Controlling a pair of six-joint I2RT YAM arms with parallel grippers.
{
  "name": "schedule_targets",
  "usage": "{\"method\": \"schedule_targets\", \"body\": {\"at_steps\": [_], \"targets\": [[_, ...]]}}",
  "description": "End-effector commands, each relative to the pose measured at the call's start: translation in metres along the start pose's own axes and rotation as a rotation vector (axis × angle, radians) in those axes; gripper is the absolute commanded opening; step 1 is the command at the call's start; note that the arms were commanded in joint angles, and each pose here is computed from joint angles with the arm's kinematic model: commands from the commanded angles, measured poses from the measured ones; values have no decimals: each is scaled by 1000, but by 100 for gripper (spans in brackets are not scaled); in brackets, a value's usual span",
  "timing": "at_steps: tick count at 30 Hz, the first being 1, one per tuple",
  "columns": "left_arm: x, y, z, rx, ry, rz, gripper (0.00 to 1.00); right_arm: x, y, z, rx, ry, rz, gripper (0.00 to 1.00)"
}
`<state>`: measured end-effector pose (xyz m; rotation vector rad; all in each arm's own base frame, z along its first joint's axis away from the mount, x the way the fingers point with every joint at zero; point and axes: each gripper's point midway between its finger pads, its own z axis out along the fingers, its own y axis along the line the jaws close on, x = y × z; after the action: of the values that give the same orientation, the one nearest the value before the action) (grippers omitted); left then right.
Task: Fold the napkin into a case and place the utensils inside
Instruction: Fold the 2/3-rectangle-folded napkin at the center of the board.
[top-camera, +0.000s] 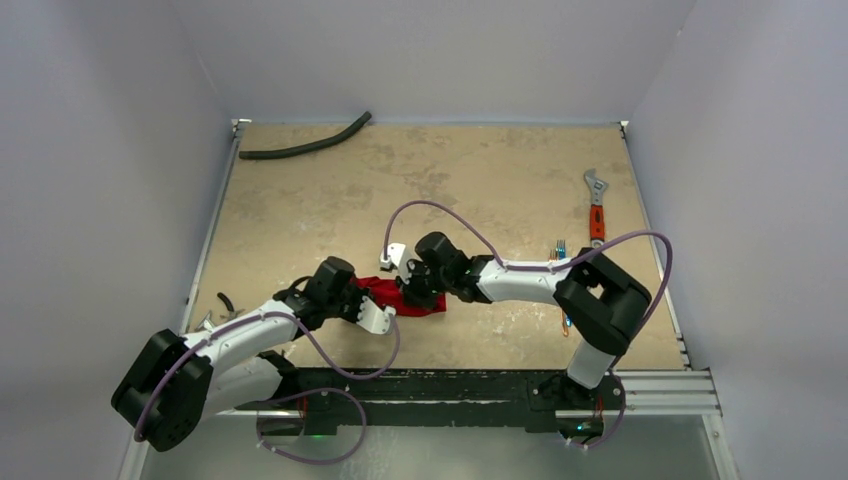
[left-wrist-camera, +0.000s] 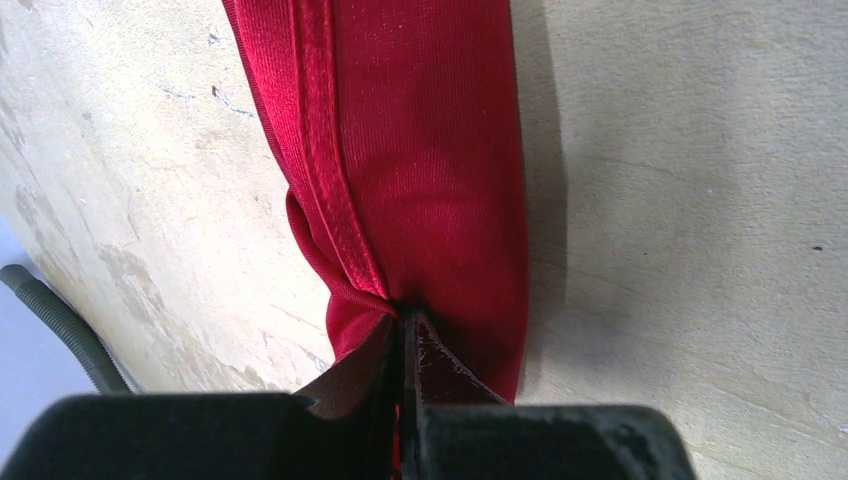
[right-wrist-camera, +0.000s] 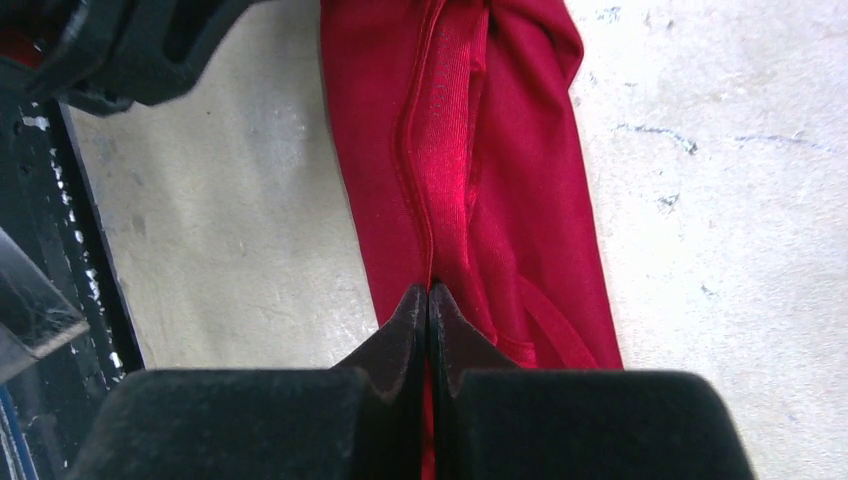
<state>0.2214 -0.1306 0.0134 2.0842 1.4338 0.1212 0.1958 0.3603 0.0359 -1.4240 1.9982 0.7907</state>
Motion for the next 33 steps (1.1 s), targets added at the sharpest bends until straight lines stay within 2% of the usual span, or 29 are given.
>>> {"method": "schedule_targets", "body": {"at_steps": [1,7,18,27,33], "targets": [[18,-75,-2,243,60,-87,0,-26,-2,-7,4,-37,-47,0],[18,-75,-1,241,57,-64,0,-29,2,-3,-58,1,-78,0],[19,-66,-4,217,70,-67,0,-5,-39,9,-129,132,24,0],[17,-63,-8,218,66,-53,2,19,-44,20,-183,201,76,0],[17,-59,-3,213,60,-22,3,13,-40,22,-210,164,90,14]]}}
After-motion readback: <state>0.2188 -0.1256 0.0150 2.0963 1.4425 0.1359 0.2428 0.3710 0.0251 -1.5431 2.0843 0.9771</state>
